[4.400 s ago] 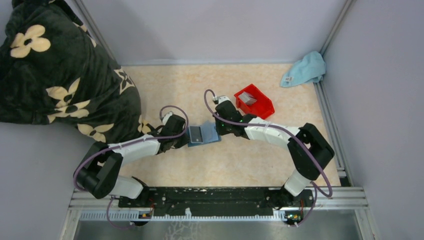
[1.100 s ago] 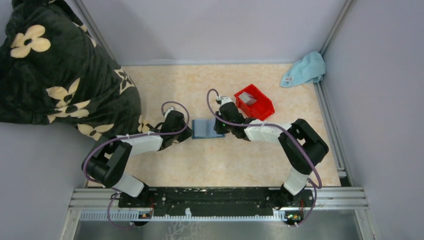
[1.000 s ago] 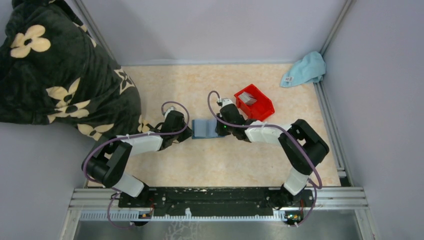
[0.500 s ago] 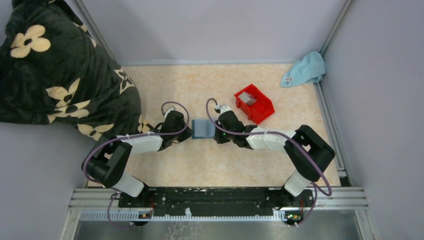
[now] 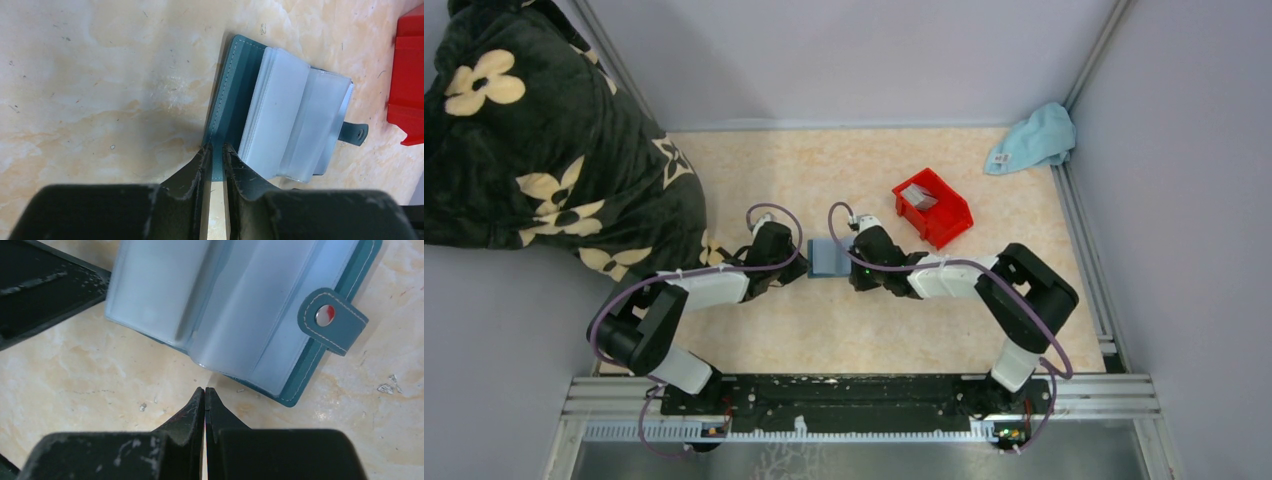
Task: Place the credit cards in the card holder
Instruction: Turn over the card slot in the card holder.
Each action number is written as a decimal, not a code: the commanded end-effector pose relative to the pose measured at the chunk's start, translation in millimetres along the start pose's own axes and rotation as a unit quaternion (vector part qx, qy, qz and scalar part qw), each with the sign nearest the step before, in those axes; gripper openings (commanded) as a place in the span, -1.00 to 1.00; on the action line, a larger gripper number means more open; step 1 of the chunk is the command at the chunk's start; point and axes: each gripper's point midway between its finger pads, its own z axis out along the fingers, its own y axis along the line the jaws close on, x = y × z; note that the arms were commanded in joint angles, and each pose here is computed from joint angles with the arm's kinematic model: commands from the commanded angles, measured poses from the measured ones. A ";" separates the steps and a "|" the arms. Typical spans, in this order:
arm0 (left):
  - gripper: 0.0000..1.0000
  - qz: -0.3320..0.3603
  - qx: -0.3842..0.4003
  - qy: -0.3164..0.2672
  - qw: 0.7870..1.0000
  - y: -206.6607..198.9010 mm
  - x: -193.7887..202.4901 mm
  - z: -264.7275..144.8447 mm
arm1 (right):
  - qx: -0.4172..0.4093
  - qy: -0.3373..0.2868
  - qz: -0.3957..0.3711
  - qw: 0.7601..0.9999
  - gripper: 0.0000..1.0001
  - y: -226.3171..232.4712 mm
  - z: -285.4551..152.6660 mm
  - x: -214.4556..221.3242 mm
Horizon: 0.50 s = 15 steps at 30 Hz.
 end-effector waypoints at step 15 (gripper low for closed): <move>-0.57 0.035 -0.149 0.099 0.983 95.4 61.6 -7.4 | -0.019 -0.041 -0.011 0.999 -1.00 21.0 9.5 -29.0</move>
